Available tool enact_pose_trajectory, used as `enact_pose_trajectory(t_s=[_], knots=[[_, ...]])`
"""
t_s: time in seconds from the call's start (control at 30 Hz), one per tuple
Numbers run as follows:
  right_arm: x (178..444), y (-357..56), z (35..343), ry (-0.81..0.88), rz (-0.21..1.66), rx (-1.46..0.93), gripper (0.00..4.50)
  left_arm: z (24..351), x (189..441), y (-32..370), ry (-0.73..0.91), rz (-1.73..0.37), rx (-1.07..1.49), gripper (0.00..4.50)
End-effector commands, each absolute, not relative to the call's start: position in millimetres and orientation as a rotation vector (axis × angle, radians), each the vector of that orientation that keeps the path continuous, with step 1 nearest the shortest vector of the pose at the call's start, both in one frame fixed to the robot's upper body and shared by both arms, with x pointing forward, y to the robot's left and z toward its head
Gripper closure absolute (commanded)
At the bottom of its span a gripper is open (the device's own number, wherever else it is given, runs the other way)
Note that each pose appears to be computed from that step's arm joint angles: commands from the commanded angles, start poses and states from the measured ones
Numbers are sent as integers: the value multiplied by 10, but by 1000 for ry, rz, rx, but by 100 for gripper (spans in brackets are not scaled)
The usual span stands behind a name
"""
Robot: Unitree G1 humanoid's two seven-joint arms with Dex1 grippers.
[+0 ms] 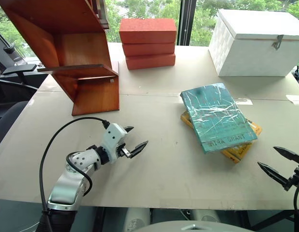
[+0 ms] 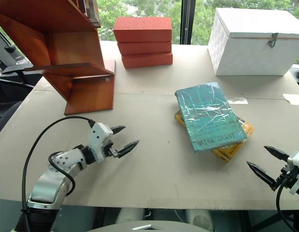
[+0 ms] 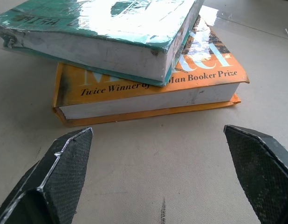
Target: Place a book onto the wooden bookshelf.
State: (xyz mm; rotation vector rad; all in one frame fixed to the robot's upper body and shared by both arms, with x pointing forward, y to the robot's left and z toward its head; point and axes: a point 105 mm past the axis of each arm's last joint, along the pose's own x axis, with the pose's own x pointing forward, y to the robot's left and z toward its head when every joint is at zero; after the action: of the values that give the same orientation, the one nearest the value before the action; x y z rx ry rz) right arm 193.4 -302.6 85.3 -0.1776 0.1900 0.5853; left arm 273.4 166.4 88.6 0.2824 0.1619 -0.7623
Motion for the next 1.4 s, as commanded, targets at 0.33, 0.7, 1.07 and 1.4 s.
enact_pose_trajectory(t_s=[0.33, 0.7, 1.07, 1.4], knots=[[1939, -3110, 873, 172, 573, -223, 0, 1019, 2749, 1664, 105, -781, 292, 3], [1979, -3115, 886, 160, 562, -230, 0, 1027, 2775, 1662, 100, -786, 298, 3], [2547, -3593, 1058, 112, 173, -180, 0, 1431, 2898, 1552, 36, -981, 291, 3], [3187, -3694, 1055, 142, 55, -144, 158, 1866, 2727, 1485, 74, -1368, 380, 0]])
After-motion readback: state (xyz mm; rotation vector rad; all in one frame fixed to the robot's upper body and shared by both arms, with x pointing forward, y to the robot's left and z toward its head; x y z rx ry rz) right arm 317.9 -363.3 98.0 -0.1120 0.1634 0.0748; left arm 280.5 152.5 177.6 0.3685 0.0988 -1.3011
